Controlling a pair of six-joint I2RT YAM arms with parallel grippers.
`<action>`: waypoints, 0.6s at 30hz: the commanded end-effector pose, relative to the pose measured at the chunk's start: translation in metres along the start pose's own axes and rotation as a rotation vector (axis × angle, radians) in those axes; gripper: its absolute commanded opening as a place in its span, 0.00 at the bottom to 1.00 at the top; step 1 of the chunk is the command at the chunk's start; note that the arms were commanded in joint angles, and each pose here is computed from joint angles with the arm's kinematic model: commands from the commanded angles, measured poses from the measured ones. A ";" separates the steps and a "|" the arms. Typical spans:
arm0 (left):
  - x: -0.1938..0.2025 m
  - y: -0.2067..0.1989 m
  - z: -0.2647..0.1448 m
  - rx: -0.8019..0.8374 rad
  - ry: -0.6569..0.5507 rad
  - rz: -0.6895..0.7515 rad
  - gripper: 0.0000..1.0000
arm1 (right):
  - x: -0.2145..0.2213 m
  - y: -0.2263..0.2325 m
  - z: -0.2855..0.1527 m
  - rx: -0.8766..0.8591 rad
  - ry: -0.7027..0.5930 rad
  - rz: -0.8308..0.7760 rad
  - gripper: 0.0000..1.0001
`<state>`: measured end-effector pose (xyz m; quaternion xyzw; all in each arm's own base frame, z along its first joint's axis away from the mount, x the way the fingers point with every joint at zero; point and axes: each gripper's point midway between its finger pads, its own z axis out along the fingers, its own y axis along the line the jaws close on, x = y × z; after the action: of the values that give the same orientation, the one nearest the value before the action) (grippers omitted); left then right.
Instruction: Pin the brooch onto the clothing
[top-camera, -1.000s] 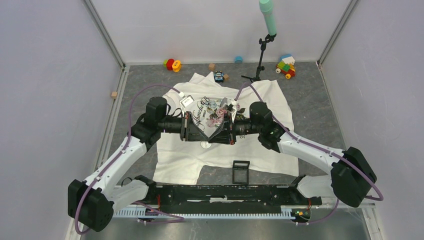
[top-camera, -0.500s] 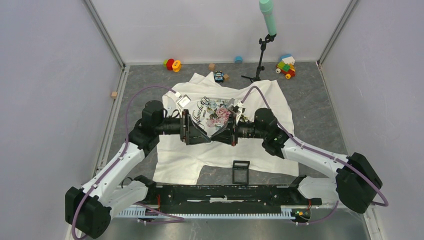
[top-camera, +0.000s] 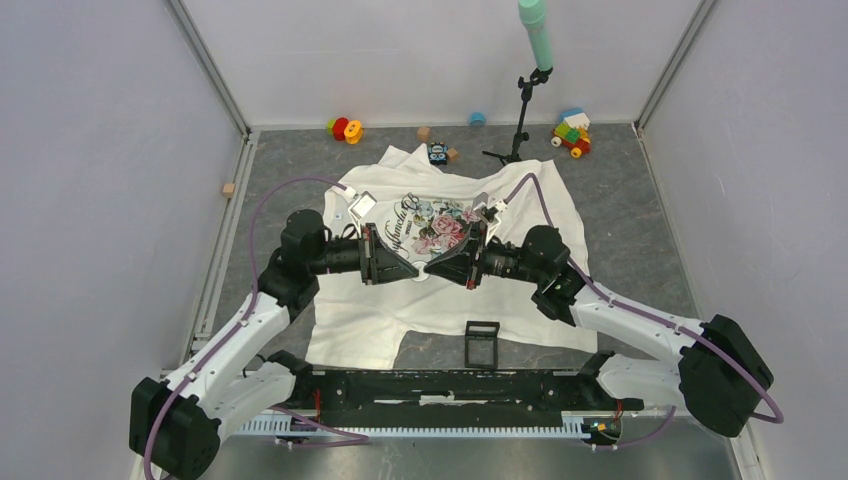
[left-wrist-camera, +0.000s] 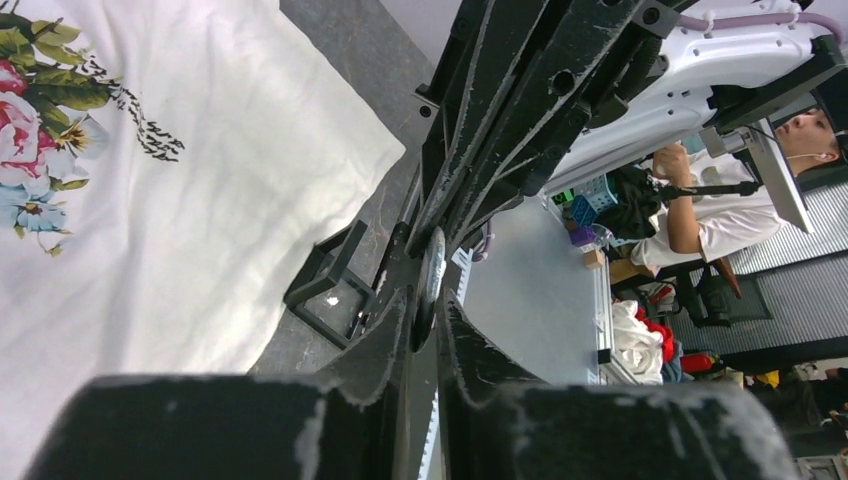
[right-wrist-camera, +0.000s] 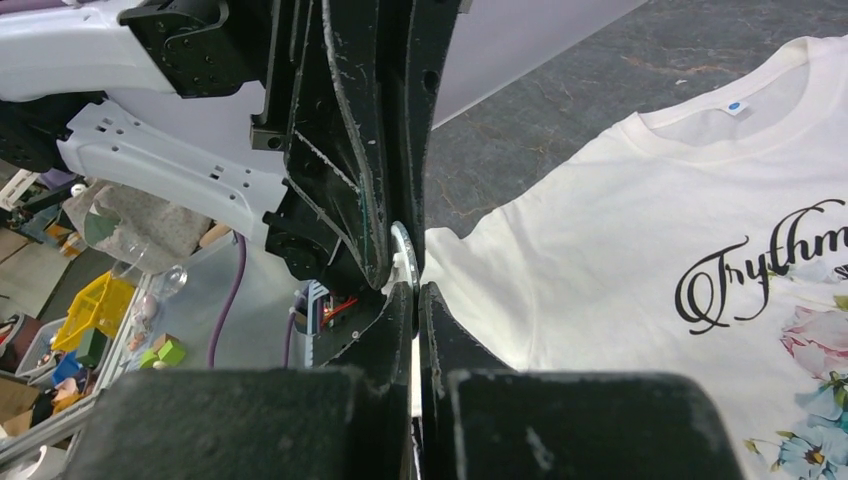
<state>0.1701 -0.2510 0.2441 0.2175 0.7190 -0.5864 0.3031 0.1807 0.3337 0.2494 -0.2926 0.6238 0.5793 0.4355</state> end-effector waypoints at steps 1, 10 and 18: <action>-0.009 -0.013 0.000 0.044 -0.040 0.026 0.13 | -0.015 0.006 0.000 -0.017 -0.053 -0.024 0.00; -0.006 -0.019 -0.002 0.071 -0.026 0.029 0.02 | -0.008 0.002 -0.001 -0.005 -0.018 -0.034 0.00; 0.010 -0.025 -0.006 0.119 0.066 0.026 0.02 | -0.013 0.017 -0.003 -0.086 0.028 -0.060 0.42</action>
<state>0.1611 -0.2518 0.2485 0.2306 0.7036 -0.6038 0.2952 0.1792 0.3309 0.2437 -0.3033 0.6286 0.5748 0.4272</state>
